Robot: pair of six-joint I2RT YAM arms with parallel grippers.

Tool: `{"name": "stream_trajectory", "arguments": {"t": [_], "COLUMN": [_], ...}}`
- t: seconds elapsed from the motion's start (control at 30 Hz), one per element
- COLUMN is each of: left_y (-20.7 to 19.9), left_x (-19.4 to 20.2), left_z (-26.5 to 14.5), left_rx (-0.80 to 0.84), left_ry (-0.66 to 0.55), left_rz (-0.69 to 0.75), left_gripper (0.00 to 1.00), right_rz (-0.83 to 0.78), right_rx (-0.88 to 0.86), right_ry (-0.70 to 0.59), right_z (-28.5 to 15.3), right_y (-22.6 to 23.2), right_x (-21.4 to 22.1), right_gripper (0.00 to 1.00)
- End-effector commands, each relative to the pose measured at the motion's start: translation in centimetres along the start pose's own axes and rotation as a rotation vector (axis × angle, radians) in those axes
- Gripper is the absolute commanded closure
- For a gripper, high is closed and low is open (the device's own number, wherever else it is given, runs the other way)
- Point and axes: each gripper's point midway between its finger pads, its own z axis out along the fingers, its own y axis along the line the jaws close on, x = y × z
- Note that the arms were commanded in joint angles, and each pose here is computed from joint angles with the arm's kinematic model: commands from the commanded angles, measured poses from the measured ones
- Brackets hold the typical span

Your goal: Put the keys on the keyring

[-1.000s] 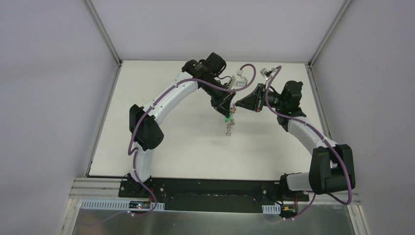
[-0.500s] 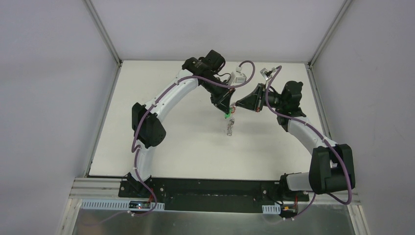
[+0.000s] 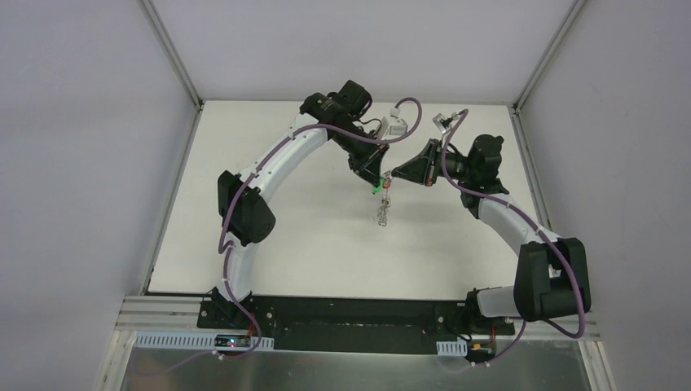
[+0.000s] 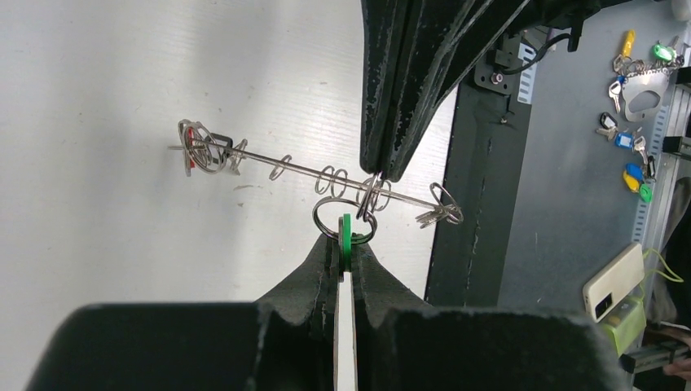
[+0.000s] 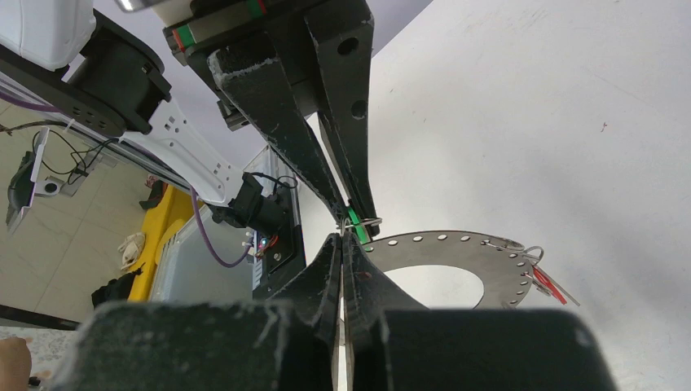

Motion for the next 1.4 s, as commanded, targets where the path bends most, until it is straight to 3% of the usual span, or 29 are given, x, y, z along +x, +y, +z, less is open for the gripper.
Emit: {"name": "stream_trajectory", "arguments": {"t": [0.0, 0.5, 0.87, 1.1, 1.37], "left_y": [-0.7, 0.4, 0.5, 0.9, 1.6], "left_x": [-0.8, 1.0, 1.9, 4.3, 10.3], "left_z": [-2.3, -3.9, -4.6, -4.8, -5.2], "left_rx": [-0.024, -0.089, -0.131, -0.171, -0.235], "left_ry": [-0.027, 0.027, 0.054, 0.129, 0.312], "left_rz": [0.057, 0.037, 0.038, 0.011, -0.073], "left_gripper": [1.0, 1.0, 1.0, 1.0, 1.0], "right_rz": [-0.071, -0.001, 0.016, -0.001, -0.002], "right_rx": [-0.03, 0.003, 0.002, 0.025, 0.054], "right_ry": [-0.011, 0.031, 0.046, 0.021, -0.003], "right_z": [0.0, 1.0, 1.6, 0.8, 0.2], "right_y": [0.6, -1.9, -2.2, -2.4, -3.0], "right_x": [-0.7, 1.5, 2.1, 1.3, 0.8], "right_gripper": [1.0, 0.98, 0.73, 0.67, 0.63]}}
